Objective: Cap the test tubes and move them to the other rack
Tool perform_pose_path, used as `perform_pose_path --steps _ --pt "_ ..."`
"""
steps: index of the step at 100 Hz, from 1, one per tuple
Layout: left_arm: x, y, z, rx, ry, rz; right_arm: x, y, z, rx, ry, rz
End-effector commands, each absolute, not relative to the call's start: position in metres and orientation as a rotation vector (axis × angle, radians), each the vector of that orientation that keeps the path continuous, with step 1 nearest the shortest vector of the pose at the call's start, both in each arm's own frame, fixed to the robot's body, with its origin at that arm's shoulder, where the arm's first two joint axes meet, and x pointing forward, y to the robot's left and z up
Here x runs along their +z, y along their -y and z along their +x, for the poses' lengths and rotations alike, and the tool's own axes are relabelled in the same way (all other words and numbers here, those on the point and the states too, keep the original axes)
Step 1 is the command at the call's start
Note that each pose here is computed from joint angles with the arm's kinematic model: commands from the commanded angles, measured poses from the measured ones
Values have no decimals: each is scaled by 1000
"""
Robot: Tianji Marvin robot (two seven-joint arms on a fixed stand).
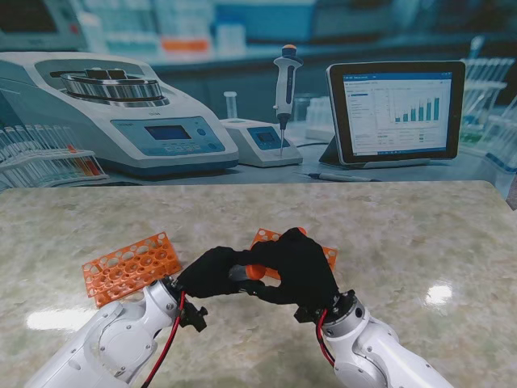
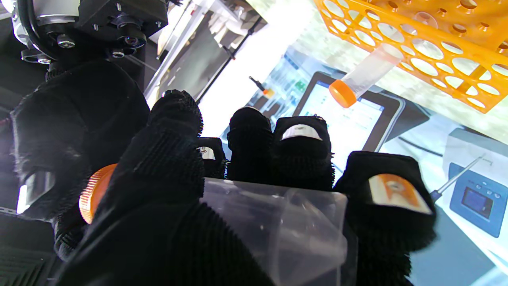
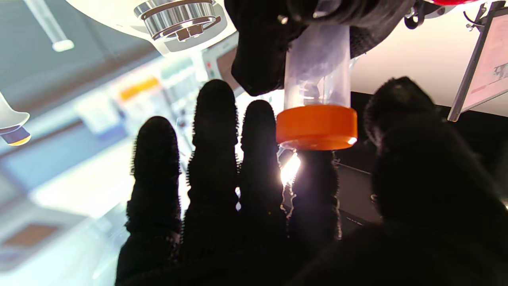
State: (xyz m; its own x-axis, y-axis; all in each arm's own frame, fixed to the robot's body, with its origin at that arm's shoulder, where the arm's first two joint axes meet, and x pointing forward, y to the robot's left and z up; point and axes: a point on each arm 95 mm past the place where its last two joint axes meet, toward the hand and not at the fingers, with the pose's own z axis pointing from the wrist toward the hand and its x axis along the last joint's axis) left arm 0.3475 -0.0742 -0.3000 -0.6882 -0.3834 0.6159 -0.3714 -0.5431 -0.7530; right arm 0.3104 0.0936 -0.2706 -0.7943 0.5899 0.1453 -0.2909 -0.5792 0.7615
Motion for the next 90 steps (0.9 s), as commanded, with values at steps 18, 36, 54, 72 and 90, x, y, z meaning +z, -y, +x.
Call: perform_pose_path --steps 18,36,54,72,90 --pt "-298 76 345 -2480 -1490 -1221 -276 -97 309 2380 -1096 528" --pt "-298 77 344 -2485 -1489 -1215 -277 -99 310 2403 -1151 510" --pt "-297 77 344 -2494 -1487 -1209 -279 -102 310 2415 -1212 496" --pt "-295 79 340 -2509 -1485 -1197 -280 -105 311 2436 -1272 497" --pt "-294 80 337 -2514 -1486 -1191 -280 -105 313 2457 -1340 518"
